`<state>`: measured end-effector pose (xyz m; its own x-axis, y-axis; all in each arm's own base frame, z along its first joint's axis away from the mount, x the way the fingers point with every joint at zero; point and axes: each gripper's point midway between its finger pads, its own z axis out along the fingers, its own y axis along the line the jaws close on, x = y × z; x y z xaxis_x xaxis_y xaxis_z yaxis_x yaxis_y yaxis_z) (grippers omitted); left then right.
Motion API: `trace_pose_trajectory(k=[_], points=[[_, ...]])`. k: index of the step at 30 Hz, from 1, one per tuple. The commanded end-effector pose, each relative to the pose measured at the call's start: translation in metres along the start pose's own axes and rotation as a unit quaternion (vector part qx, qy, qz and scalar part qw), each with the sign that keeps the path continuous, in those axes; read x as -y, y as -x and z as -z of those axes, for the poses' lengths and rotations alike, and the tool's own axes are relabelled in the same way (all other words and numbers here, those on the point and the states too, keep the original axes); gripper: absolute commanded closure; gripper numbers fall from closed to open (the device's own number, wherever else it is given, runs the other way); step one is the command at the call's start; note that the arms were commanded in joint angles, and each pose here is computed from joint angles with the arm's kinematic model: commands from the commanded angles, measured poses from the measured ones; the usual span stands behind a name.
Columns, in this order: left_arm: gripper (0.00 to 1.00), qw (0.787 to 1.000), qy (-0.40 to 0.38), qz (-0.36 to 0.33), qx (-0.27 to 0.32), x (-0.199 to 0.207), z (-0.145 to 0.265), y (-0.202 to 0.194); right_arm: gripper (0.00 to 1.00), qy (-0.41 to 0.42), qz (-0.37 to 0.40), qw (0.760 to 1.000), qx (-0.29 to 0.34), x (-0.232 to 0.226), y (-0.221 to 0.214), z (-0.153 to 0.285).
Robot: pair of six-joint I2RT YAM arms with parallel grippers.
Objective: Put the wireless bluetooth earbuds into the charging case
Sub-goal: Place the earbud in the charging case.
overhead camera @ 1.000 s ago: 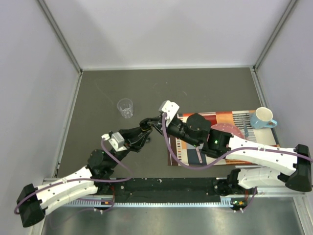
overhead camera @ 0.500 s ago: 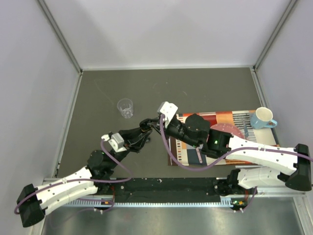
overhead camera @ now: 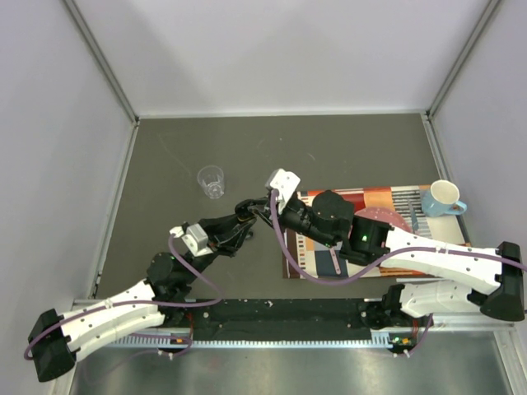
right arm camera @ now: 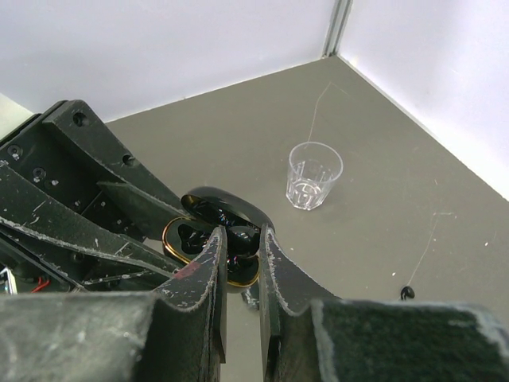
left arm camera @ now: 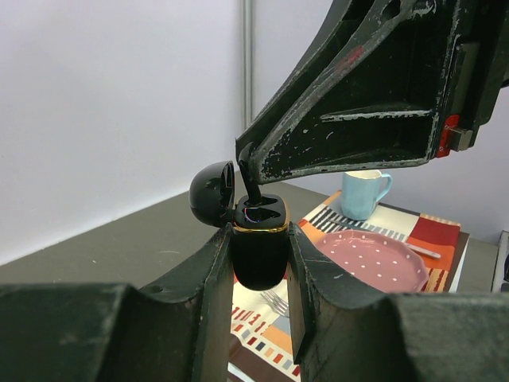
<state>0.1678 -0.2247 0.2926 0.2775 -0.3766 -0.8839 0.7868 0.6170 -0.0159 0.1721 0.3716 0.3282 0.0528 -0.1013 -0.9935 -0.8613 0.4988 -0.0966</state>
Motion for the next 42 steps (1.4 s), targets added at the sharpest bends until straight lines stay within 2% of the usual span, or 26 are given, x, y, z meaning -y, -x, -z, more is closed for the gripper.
trace_pose_trajectory(k=[1,5,24,29,32,42], points=[[1.0,0.997,0.005,0.0,0.073,-0.002,-0.003,0.037,1.0,-0.002,-0.011,1.0,0.02,-0.001,0.02,0.006],[1.0,0.997,-0.004,-0.001,0.074,0.001,-0.002,0.036,1.0,-0.022,-0.005,0.999,0.039,0.007,0.033,0.006],[1.0,0.998,-0.012,-0.005,0.06,0.003,-0.002,0.025,1.0,-0.013,-0.018,0.995,0.099,0.006,0.063,0.015],[1.0,0.998,-0.018,-0.015,0.063,0.005,0.0,0.024,1.0,0.0,-0.022,0.995,0.094,0.002,0.061,0.016],[1.0,0.997,-0.025,-0.033,0.07,0.007,0.001,0.024,1.0,0.01,-0.027,0.995,0.093,-0.002,0.059,0.017],[1.0,0.983,-0.047,-0.157,0.087,0.008,0.003,0.032,1.0,0.013,-0.055,0.993,0.107,-0.003,0.062,0.027]])
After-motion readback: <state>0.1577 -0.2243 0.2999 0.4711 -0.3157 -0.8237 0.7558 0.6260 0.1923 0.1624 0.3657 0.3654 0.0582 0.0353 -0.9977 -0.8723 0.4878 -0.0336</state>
